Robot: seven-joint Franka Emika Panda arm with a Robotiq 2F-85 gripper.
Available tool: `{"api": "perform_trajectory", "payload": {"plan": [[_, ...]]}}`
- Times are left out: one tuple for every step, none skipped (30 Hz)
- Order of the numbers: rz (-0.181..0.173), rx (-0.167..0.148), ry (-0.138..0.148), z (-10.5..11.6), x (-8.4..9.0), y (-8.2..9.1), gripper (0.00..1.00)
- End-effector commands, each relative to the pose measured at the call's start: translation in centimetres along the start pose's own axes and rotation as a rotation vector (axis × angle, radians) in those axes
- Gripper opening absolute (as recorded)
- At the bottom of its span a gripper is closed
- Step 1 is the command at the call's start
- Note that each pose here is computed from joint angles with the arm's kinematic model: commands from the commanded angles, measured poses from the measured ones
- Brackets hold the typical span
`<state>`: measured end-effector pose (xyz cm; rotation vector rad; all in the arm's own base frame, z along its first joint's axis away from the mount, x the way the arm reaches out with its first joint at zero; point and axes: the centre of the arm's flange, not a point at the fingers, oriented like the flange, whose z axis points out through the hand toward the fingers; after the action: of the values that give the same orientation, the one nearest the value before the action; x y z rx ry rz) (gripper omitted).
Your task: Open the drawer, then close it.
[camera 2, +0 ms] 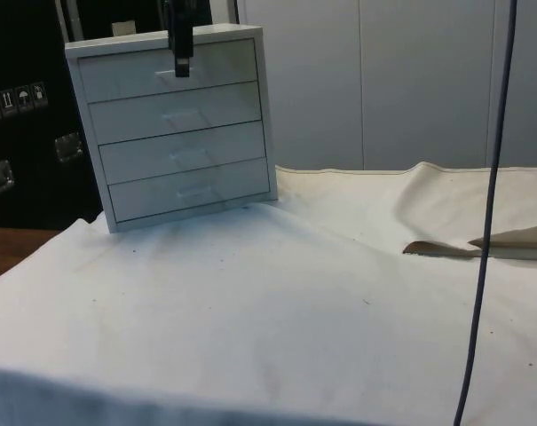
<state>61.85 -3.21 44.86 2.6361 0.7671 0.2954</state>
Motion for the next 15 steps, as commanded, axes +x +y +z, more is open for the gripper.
{"api": "perform_trajectory", "payload": {"plan": [[-0.006, -0.006, -0.002, 0.0, 0.1, 0.0, 1.0], [-0.013, -0.027, -0.004, 0.2, 0.3, 0.1, 1.0], [-0.015, -0.031, -0.005, 0.3, 0.3, 0.1, 1.0], [-0.018, -0.035, -0.005, 0.4, 0.4, 0.1, 1.0], [-0.021, -0.038, -0.005, 0.5, 0.5, 0.0, 1.0], [-0.022, -0.043, -0.003, 0.6, 0.6, -0.1, 1.0], [-0.024, -0.047, -0.003, 0.8, 0.6, -0.1, 1.0], [-0.023, -0.031, -0.007, 0.7, 0.5, -0.2, 1.0], [-0.026, -0.051, -0.001, 1.0, 0.7, -0.2, 1.0], [-0.029, -0.058, 0.003, 1.3, 0.8, -0.3, 1.0], [-0.03, -0.062, 0.005, 1.5, 0.8, -0.3, 1.0], [-0.03, -0.065, 0.007, 1.7, 0.8, -0.3, 1.0], [-0.031, -0.07, 0.009, 1.8, 0.9, -0.3, 1.0], [-0.032, -0.074, 0.011, 1.9, 0.9, -0.2, 1.0], [-0.032, -0.077, 0.014, 2.0, 0.9, -0.2, 1.0]]}}
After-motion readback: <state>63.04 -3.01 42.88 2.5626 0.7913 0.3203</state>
